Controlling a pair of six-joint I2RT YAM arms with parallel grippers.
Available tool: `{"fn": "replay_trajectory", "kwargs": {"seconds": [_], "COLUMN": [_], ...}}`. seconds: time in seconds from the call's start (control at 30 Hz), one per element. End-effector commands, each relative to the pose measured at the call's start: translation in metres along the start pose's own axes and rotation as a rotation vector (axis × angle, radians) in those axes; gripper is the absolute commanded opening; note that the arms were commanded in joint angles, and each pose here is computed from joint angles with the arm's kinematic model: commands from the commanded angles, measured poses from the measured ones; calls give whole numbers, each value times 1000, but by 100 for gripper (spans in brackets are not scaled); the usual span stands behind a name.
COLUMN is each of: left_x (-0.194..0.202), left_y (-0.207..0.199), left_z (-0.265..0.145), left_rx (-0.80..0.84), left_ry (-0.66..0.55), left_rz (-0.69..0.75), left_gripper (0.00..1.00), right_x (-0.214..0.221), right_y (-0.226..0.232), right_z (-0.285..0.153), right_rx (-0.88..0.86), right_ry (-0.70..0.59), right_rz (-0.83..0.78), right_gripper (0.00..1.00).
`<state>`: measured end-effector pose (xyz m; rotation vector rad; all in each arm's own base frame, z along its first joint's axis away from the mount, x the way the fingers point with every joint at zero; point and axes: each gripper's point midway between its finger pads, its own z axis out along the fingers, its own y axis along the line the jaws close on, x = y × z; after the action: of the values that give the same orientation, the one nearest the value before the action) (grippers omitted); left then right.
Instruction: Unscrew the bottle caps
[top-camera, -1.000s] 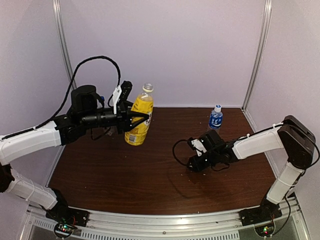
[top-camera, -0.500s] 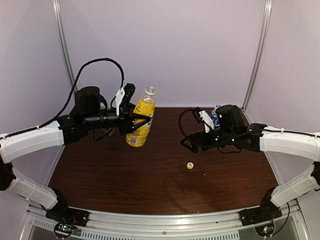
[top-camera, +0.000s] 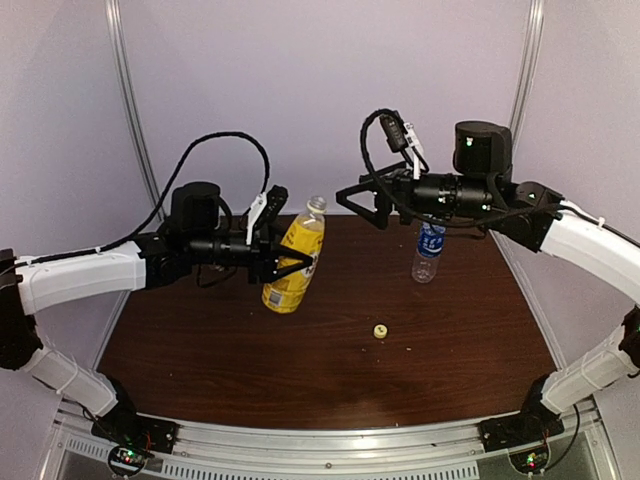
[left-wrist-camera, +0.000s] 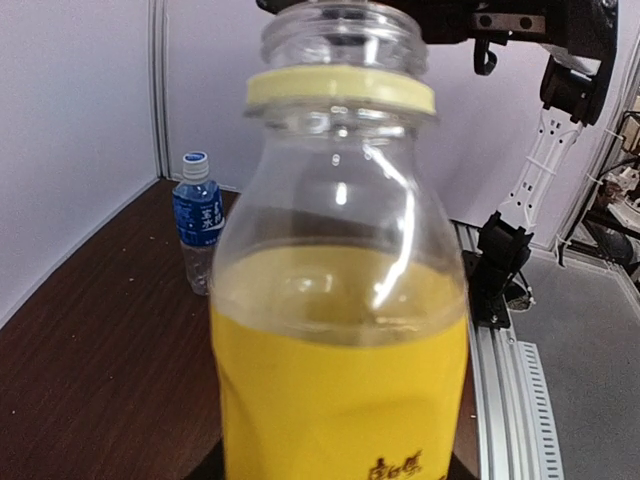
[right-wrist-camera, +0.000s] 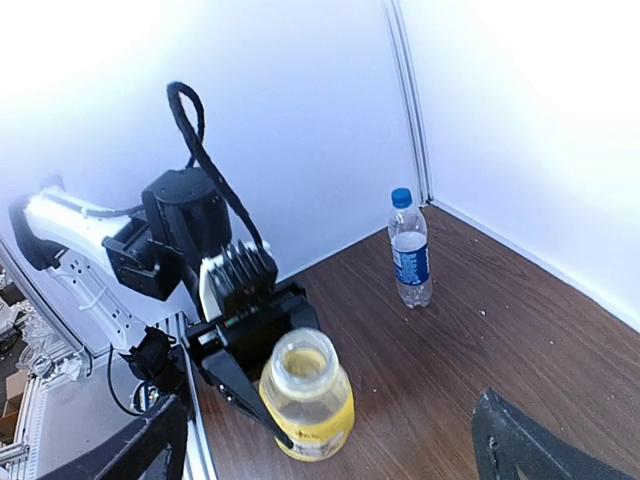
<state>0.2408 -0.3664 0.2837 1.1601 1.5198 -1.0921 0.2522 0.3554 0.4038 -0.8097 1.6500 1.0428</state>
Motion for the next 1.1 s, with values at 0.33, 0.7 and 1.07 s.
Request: {"fn": "replay_trajectory", "kwargs": {"seconds": [0.33,0.7,1.07], "left_x": [-23,-26,-19], "left_y": [-13,-13,-1], "left_z": [-1,-4,-2], "left_rx": [81,67,6], "left_ry": [-63,-68,-42], "left_rz": [28,40,31], "left_gripper": [45,45,69], "right_x": [16,20,21], "right_y": [15,18,11], "right_z": [55,59,62], "right_rx": [-33,-58,-25], "right_ry": [171,179,180], "right_rz": [-48,-49,-49], "right_gripper": [79,39,0]}}
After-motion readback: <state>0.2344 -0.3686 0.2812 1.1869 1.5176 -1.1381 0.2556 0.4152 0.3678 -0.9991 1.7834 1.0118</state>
